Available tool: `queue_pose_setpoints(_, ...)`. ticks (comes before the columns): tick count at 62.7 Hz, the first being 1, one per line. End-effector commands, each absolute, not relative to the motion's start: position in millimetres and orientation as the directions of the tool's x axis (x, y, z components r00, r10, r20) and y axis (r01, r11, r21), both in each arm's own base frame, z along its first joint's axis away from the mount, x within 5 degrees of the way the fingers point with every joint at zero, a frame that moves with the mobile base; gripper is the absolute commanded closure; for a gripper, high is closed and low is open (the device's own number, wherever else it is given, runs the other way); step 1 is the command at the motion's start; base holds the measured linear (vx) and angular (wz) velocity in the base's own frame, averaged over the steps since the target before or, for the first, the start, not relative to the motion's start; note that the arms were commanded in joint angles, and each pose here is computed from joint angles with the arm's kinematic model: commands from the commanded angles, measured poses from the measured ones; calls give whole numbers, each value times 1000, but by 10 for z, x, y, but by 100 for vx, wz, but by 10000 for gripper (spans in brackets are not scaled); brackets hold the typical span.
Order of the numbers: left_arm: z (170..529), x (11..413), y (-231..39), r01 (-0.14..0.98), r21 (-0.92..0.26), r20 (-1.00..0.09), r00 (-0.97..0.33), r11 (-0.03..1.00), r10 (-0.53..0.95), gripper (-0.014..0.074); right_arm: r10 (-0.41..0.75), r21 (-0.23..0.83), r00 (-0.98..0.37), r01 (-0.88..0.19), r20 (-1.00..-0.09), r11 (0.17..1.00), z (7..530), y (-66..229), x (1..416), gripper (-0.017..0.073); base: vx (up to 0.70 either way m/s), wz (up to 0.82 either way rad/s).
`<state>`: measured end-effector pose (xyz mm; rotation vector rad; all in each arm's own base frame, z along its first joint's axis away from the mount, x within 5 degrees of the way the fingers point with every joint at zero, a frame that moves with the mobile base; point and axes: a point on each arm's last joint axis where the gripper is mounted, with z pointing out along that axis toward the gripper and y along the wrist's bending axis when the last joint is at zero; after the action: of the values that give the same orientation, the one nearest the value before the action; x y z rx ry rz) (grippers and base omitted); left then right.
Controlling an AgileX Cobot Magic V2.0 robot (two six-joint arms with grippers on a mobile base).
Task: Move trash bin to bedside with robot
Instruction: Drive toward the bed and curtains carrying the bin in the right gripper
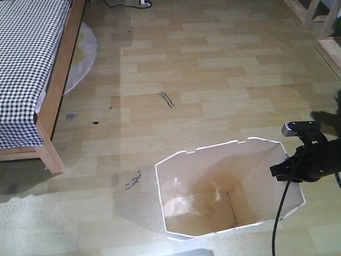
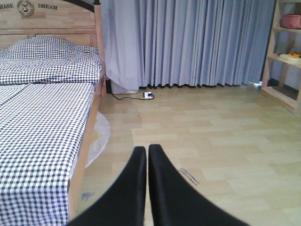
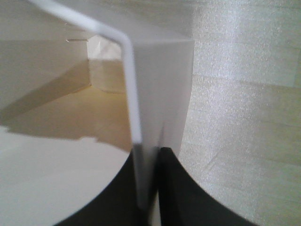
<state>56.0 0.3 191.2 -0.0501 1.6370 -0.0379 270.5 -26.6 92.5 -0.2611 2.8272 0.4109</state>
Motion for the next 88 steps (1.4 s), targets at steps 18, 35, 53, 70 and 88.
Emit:
queue_pose_setpoints(18, 1888, 566, 1, -4, -73, -997, -14, 997, -73, 599, -63, 339, -937, -186, -342, 922, 1156, -201, 2762, 565, 40, 7)
queue_pose_setpoints(35, 1888, 566, 1, -4, -73, -997, -14, 997, -73, 599, -63, 339, -937, -186, -342, 922, 1156, -201, 2762, 565, 42, 7)
queue_pose_setpoints(53, 1888, 566, 1, -4, -73, -997, -14, 997, -73, 599, -63, 339, -937, -186, -342, 922, 1156, -201, 2762, 565, 43, 3)
queue_pose_setpoints(70, 1888, 566, 1, -4, -73, -997, -14, 997, -73, 599, -63, 339, -938, -186, -342, 922, 1156, -201, 2761, 565, 44, -2)
queue_pose_setpoints(88, 1888, 566, 1, -4, -73, -997, -14, 997, -73, 599, -63, 339, -938, -186, -342, 922, 1156, -201, 2761, 565, 43, -2)
